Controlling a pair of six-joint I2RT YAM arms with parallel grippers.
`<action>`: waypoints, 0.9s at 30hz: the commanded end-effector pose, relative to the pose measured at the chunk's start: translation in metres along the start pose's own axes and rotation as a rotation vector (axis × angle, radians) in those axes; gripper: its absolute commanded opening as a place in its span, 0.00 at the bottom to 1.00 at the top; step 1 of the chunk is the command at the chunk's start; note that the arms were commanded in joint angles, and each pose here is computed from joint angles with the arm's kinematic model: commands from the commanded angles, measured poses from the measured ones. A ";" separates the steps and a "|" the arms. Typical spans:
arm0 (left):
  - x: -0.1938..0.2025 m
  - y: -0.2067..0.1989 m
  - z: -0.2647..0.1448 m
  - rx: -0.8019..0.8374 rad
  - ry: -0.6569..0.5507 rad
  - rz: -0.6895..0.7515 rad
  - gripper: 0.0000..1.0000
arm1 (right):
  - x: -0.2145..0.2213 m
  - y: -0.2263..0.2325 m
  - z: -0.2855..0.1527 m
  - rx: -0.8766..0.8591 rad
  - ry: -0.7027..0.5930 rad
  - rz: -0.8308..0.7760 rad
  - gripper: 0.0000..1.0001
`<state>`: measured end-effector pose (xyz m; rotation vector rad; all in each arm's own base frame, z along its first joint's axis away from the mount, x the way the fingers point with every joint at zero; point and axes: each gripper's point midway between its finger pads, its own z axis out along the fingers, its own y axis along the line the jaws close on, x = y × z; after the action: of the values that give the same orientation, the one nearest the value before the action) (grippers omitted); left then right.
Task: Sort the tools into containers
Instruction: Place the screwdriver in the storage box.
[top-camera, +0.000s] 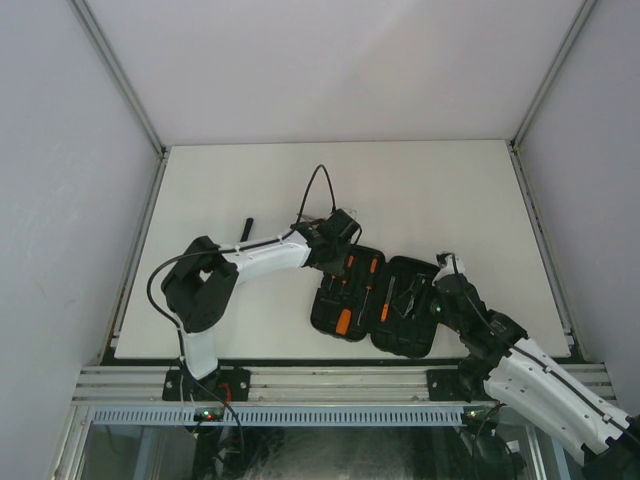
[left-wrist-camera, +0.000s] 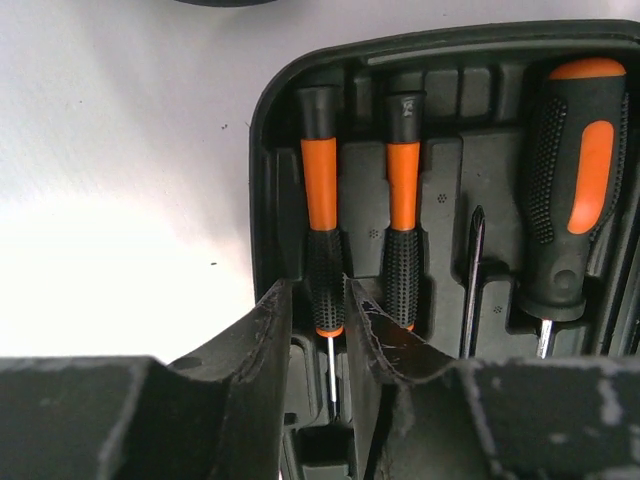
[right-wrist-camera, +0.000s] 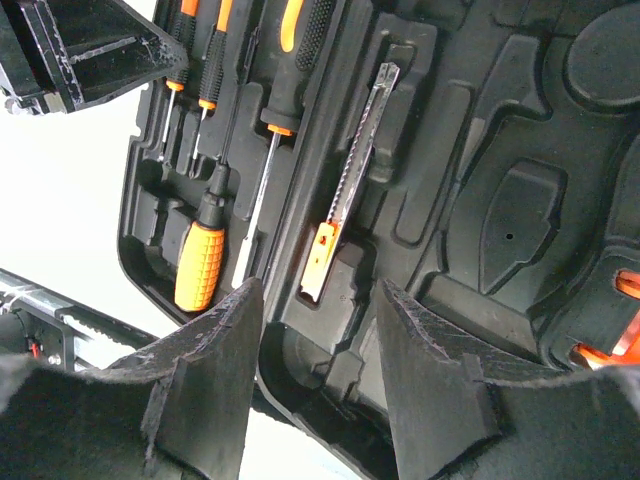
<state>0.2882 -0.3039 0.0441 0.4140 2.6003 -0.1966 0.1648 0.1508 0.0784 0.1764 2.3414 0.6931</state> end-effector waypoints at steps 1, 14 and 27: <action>-0.031 0.003 -0.019 -0.017 -0.079 0.005 0.33 | -0.004 0.007 -0.001 -0.030 -0.015 0.002 0.48; -0.037 -0.003 -0.023 0.006 -0.091 0.000 0.26 | -0.001 0.005 -0.001 -0.022 -0.005 -0.003 0.48; -0.034 -0.005 -0.013 0.005 -0.070 0.004 0.18 | 0.000 0.002 -0.001 -0.017 -0.005 -0.004 0.48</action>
<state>0.2915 -0.3028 0.0510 0.4165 2.5950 -0.1783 0.1632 0.1503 0.0780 0.1745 2.3459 0.6937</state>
